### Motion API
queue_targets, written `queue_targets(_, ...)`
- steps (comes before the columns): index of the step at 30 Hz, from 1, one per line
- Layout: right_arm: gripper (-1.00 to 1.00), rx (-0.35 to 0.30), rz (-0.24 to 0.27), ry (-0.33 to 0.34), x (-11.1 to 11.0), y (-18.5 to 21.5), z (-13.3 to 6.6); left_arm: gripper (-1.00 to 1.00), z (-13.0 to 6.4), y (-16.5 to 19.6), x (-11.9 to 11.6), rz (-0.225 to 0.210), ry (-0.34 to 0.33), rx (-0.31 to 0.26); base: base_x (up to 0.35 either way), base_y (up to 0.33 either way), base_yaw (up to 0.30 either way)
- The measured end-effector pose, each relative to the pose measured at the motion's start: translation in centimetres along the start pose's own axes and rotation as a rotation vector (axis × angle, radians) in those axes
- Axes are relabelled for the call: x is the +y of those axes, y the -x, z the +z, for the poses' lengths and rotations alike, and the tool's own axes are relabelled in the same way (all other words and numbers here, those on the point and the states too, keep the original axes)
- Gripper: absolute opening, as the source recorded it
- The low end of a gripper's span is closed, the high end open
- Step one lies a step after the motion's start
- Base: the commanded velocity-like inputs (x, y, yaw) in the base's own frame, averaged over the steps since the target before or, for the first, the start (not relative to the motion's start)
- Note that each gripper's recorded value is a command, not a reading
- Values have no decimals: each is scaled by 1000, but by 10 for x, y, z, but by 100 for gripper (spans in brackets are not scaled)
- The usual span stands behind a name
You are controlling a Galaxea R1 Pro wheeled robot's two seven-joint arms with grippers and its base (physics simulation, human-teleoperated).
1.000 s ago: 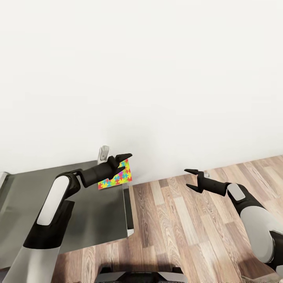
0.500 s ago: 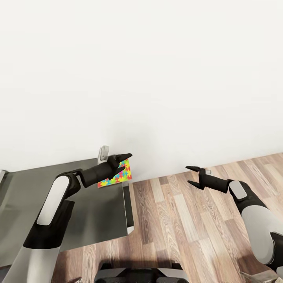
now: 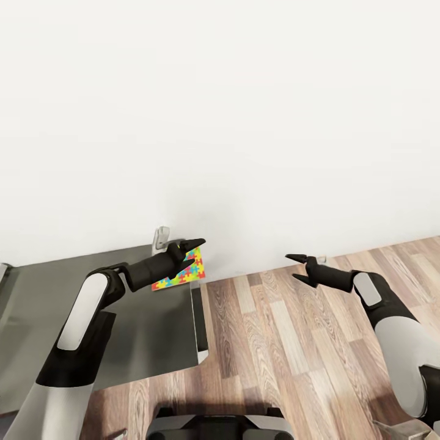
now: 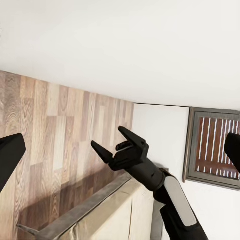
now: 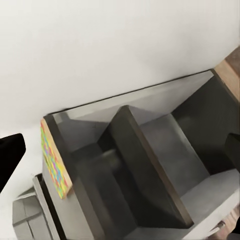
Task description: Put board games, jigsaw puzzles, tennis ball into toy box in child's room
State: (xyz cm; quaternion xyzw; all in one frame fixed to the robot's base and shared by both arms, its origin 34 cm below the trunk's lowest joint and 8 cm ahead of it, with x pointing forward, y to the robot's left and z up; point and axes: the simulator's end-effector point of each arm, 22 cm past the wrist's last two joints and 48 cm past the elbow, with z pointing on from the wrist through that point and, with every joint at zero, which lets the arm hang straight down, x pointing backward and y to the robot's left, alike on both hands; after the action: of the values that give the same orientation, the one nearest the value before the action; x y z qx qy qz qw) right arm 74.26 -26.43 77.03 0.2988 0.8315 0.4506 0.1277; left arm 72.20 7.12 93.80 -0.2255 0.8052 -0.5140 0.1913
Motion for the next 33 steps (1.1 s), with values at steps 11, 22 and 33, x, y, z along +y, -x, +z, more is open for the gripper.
queue_targets(11, 100, 10, -44, -8, 6, -2, 3, 100, -1, 1, -3, 4, -3, -2, 0, 0, 132)
queue_targets(22, 100, 8, -58, -5, 12, -1, 1, 100, -3, 2, -8, 11, -8, -6, 0, 0, 213)
queue_targets(33, 100, 4, -64, 4, 19, 0, -2, 100, -5, 2, -15, 18, -15, -9, 0, 0, 239)
